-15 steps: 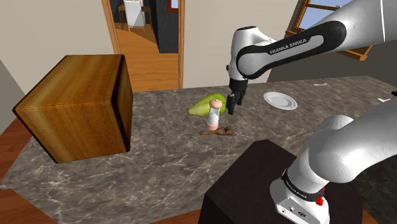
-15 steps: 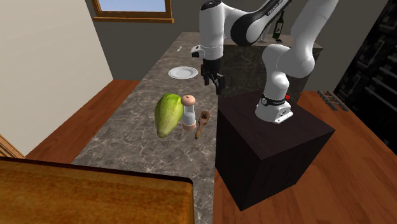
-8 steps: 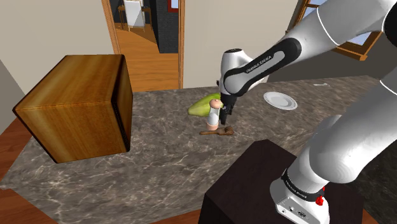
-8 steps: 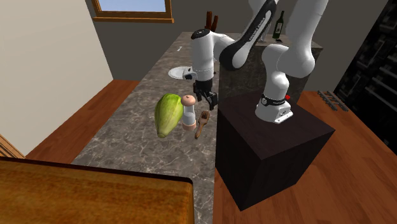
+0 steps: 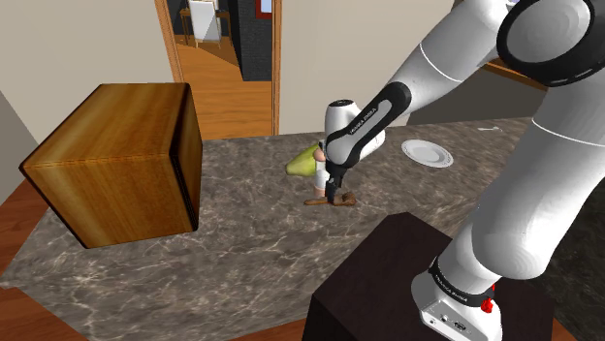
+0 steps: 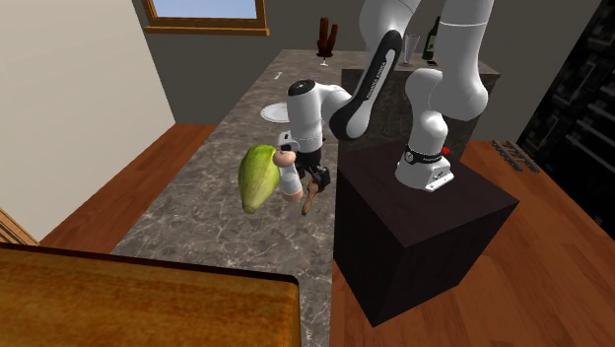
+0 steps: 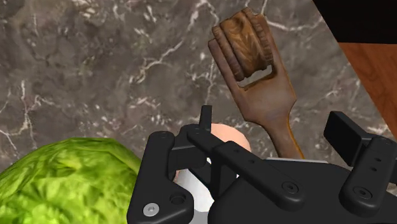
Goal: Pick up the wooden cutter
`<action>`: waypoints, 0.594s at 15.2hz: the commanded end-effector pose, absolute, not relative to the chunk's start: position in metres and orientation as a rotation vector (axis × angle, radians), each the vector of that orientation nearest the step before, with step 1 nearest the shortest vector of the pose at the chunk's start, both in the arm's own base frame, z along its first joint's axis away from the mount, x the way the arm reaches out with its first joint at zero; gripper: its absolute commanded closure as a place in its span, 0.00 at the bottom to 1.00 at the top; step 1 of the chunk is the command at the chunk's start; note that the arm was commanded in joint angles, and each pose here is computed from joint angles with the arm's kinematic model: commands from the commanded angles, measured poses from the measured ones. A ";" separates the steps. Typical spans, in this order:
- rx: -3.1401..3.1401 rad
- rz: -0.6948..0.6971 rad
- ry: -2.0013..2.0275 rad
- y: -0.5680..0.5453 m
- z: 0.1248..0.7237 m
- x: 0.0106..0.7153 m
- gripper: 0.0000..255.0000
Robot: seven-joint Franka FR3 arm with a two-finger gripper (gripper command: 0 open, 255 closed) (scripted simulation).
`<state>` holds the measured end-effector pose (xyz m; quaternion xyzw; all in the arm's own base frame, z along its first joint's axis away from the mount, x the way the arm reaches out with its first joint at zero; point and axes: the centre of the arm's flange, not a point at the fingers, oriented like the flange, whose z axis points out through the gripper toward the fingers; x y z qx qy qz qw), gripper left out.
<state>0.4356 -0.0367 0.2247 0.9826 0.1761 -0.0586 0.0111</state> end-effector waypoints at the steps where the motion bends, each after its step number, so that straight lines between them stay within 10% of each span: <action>1: 3.065 -0.189 0.552 -0.037 0.213 0.435 0.00; 6: 3.065 -0.189 0.552 -0.037 0.194 0.435 0.00; 7: 3.065 -0.189 0.552 -0.037 0.196 0.437 1.00; 9: 3.065 -0.189 0.552 -0.035 0.193 0.437 1.00</action>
